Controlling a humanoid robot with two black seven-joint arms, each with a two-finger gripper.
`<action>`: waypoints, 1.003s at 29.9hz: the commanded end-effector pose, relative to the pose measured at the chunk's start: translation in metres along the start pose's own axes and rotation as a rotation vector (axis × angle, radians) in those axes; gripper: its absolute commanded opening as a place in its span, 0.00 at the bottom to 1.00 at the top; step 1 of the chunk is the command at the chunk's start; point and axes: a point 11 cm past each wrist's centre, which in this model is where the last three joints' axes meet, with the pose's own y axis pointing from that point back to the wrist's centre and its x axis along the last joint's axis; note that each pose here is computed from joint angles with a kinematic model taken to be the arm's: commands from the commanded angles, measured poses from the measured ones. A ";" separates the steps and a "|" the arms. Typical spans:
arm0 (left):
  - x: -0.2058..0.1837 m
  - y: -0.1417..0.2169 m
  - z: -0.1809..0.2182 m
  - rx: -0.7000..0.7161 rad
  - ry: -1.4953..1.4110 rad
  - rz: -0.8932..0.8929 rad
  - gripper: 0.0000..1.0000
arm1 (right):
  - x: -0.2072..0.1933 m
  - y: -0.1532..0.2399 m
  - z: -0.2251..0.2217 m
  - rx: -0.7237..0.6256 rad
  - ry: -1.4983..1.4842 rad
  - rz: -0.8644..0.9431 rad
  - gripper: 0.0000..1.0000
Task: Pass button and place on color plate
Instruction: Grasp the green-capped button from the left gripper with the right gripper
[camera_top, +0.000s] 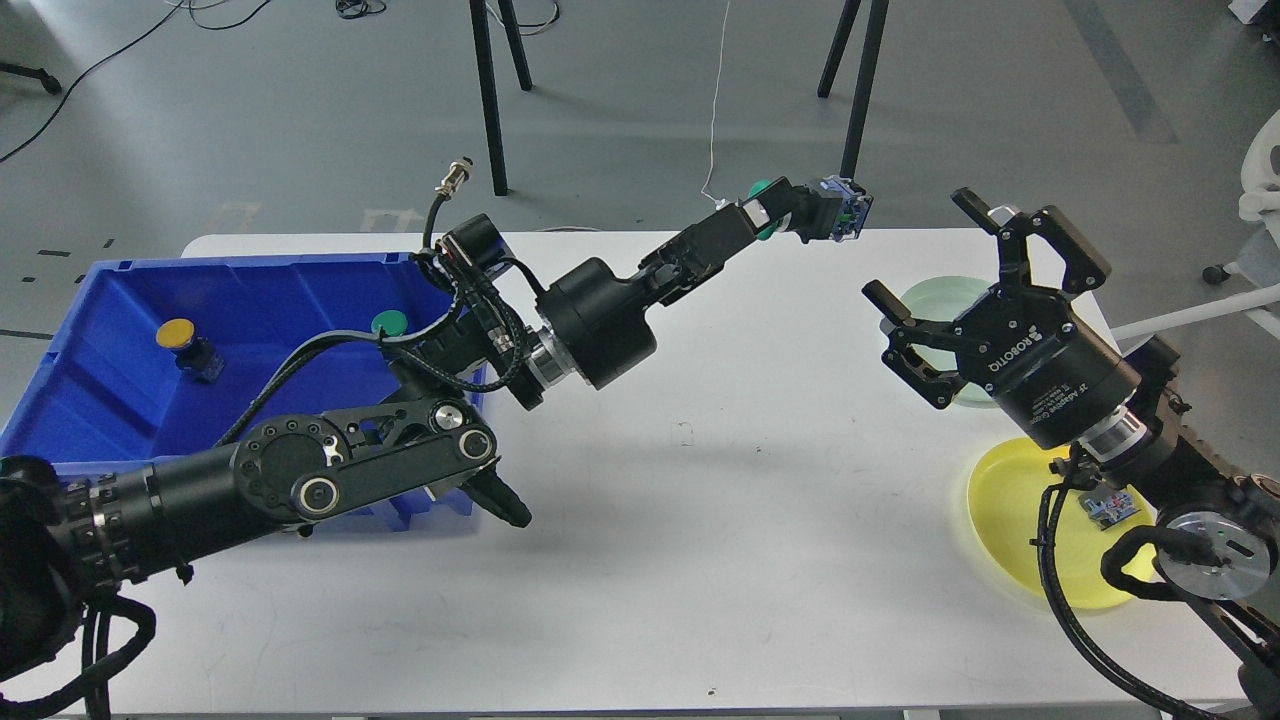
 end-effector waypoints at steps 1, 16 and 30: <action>-0.001 0.000 0.000 0.000 0.000 -0.003 0.12 | -0.003 -0.007 0.003 -0.014 0.000 -0.020 0.96; -0.006 -0.002 0.001 0.001 -0.019 -0.045 0.12 | -0.012 -0.027 -0.006 -0.001 0.023 -0.075 0.95; -0.006 -0.002 0.001 0.004 -0.020 -0.049 0.13 | -0.016 -0.035 0.001 -0.069 0.048 -0.114 0.82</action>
